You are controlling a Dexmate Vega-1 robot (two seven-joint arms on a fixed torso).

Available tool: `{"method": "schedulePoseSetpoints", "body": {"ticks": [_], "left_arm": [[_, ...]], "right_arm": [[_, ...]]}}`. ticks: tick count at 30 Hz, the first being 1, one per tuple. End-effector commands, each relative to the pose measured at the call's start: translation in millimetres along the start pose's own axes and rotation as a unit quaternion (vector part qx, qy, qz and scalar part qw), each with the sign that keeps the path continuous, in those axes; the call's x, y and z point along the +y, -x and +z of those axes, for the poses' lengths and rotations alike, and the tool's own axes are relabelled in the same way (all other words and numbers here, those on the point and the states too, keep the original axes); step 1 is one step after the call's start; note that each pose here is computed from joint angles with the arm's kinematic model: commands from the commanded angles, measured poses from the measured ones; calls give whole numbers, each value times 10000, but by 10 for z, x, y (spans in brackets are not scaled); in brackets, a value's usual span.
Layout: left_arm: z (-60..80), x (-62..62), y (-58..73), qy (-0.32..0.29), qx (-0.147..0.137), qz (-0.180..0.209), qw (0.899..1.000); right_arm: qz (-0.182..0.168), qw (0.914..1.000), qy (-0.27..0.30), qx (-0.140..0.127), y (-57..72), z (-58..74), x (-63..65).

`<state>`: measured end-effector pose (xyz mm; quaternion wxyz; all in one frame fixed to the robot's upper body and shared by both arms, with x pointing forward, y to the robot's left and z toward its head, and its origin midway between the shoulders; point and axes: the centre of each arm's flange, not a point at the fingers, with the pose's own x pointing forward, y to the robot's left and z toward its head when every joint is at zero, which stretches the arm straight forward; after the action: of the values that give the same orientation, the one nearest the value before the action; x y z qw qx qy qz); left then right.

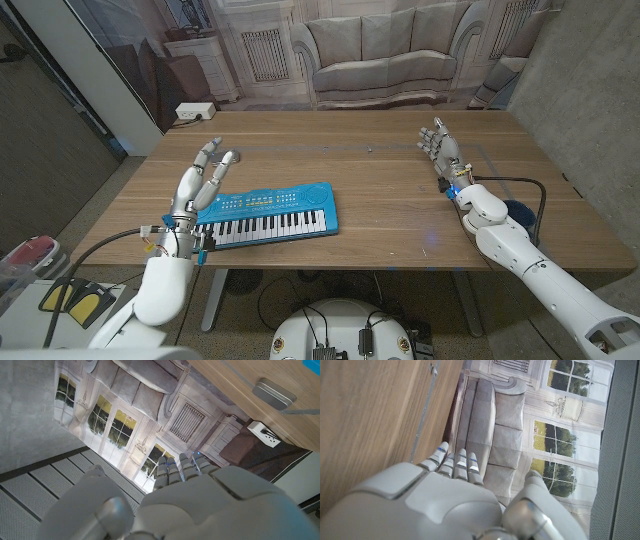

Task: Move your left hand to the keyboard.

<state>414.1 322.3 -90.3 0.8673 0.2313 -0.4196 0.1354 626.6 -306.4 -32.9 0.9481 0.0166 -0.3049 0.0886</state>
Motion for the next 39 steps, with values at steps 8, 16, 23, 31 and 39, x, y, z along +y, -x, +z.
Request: {"method": "schedulePoseSetpoints", "body": {"ticks": [8, 16, 23, 31, 39], "left_arm": [[67, 24, 80, -892, 178, 111, 9958], [87, 11, 86, -1190, 202, 149, 9926], [113, -4, 90, -1541, 250, 177, 9876], [138, -42, 91, -2024, 363, 216, 9784], [161, -59, 68, -2333, 440, 210, 9712]], "right_arm": [[70, 9999, 60, -46, 16, 60, 57], [76, 9999, 53, -51, 43, 73, 64], [87, 9999, 75, -44, 52, 82, 70], [107, 9999, 82, -58, 38, 95, 80], [100, 9999, 73, -48, 34, 88, 72]]}}
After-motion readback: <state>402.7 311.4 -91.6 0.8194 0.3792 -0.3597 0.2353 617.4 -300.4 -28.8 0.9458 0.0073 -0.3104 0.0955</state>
